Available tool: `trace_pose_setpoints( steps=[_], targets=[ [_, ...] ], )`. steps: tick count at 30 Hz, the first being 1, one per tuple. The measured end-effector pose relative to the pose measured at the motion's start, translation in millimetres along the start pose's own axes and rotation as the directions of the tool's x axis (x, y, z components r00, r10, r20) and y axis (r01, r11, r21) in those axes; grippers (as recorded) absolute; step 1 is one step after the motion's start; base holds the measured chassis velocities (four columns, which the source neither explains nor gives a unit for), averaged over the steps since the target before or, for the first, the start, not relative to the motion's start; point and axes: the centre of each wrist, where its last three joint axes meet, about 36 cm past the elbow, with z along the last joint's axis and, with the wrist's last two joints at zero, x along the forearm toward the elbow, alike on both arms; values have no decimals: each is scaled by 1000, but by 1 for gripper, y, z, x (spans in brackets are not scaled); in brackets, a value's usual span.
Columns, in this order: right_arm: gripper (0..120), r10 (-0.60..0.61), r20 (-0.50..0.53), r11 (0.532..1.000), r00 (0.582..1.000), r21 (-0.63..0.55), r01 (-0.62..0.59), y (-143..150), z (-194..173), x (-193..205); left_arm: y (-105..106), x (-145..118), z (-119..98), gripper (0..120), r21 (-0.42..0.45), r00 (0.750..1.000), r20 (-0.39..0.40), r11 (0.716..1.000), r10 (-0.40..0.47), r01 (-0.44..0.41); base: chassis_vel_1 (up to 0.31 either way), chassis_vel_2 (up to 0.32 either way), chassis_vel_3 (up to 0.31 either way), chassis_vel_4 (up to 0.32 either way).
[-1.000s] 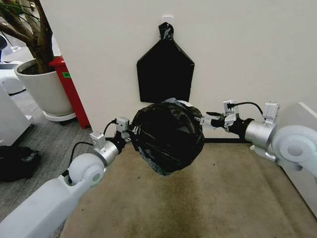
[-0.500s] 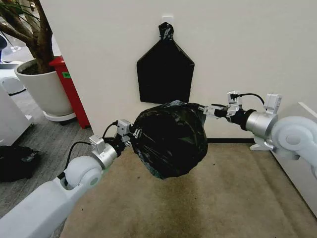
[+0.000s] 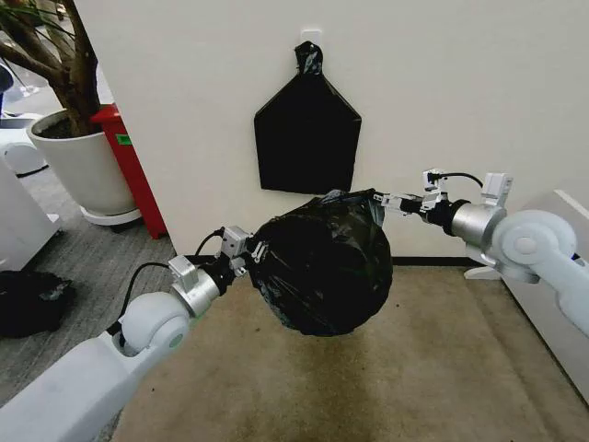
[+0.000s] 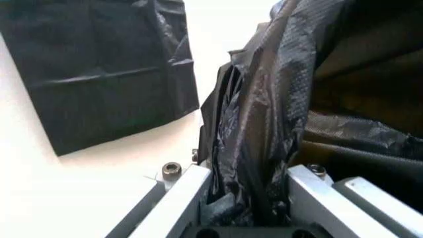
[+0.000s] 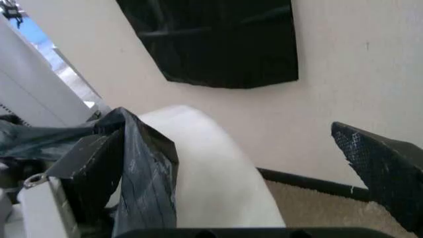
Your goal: Place the garbage bag over the trash bin.
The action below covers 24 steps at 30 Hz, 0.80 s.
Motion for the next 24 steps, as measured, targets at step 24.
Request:
trace_pose_setpoints(
  steps=[24],
  targets=[
    [100,-35,-15,997,999,-69,34,10,-2,31,6,-6,14,0,168,996,-45,982,-76,83,0,0,0,0]
  ],
)
